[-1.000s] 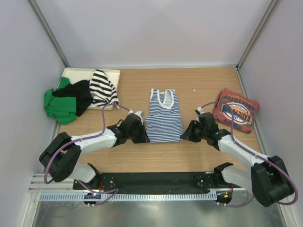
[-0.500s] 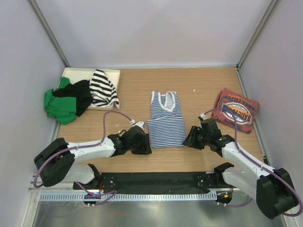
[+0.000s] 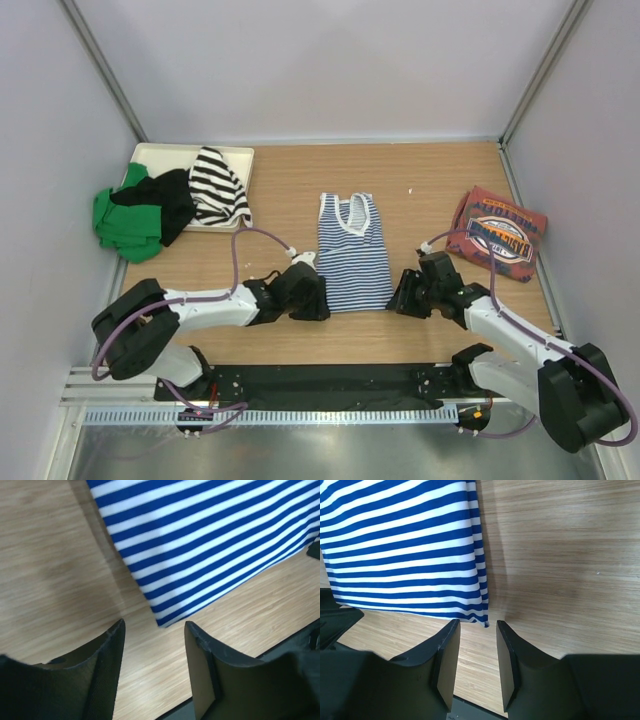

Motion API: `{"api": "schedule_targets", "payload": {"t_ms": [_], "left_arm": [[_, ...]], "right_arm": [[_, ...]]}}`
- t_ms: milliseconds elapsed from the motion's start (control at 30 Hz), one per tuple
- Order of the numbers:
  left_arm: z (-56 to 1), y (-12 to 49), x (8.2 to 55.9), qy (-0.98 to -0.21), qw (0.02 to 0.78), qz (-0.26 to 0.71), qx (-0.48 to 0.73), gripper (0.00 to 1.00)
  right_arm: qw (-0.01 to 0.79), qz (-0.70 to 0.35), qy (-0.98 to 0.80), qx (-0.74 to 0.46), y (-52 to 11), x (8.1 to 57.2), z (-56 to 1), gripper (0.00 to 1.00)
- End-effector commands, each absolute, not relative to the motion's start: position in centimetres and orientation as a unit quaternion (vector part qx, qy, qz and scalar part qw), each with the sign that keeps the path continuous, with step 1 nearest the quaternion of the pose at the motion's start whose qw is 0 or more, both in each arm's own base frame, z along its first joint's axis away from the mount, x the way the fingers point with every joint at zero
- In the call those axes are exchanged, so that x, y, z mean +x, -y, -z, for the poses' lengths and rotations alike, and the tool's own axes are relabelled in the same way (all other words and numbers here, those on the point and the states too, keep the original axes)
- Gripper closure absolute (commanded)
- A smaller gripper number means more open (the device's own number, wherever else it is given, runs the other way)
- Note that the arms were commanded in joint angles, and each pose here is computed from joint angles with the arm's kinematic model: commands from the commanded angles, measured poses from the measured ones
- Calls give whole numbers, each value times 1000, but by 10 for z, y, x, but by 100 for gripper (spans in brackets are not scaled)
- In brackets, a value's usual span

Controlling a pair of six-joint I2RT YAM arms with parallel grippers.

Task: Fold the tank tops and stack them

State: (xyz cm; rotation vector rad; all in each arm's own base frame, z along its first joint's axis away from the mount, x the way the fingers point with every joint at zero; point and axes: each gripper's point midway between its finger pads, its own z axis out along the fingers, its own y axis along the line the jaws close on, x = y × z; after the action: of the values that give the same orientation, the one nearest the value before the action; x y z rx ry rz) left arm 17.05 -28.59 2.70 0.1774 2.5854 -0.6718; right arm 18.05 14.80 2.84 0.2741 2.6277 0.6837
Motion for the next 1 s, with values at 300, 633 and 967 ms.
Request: {"api": "schedule_targets", "payload": {"t_ms": [300,633,967], "left_arm": [[-20,300,178,-940,229,242,72,97],[-49,292,147,-937,226,248,94,100],[-82,306,125,-929,206,294,91,100]], "right_arm": [[213,-245,-940,107,-153,192,-30,95],[231,-287,-924,101,-158,175,-70,99],[268,-286,-915,96,-148,167,-108,99]]}}
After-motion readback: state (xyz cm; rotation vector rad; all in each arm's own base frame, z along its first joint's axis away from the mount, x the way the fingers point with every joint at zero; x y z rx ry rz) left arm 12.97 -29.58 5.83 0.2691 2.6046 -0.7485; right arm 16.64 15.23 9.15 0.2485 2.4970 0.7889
